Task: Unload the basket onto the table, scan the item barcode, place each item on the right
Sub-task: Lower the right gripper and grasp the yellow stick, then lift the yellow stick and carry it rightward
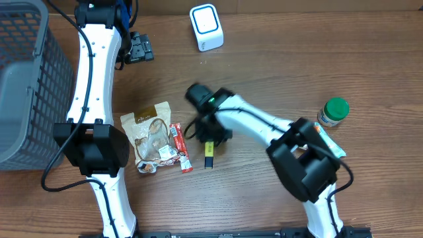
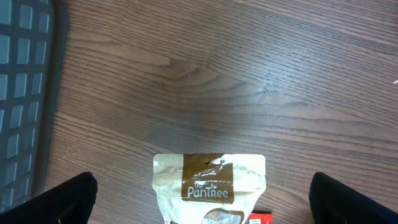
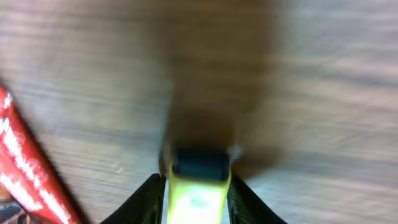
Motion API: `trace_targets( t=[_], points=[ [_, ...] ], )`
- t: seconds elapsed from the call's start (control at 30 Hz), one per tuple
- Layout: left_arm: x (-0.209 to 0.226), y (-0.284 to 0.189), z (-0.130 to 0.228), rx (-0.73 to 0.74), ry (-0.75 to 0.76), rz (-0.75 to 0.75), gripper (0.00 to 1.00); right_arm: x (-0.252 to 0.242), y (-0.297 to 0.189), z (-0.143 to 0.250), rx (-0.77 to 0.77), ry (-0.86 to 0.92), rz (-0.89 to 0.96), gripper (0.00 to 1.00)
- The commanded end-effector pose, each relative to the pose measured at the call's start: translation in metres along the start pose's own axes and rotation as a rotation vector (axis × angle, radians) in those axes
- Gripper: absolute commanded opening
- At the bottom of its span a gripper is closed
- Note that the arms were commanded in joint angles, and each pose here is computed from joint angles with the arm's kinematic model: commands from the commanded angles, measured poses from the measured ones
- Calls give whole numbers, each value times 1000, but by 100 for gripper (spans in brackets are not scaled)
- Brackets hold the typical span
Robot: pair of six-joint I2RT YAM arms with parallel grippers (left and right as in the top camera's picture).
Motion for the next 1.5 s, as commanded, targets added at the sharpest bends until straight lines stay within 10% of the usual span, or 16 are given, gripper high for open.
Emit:
trace_targets(
  t=[0.0,0.37,0.83,1.23,1.47],
  points=[
    [3,-4,0,-11,18,-12,100,-14,3,-11,73,-28,-47,35],
    [3,-4,0,-12,18,-12,100,-39,-5,-22,223,114,-133,47],
    [3,-4,0,-12,18,-12,100,-31,-24,-10,231,397,-81,41],
    [3,-4,0,-12,18,-12,100,1,-9,31,-13,511,118,46],
    [3,-4,0,-12,18,-12,100,-1,-9,29,-115,362,174,29]
  ],
)
Point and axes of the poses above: each gripper's point midway between its finger pads, its own y axis out along the fingers, its own x axis along the line the jaws close on, z = x × y, the point moved 9 cm from there along -y, back along the fingers, and after that the axes turned 11 degrees about y, right-handed, at the moved point
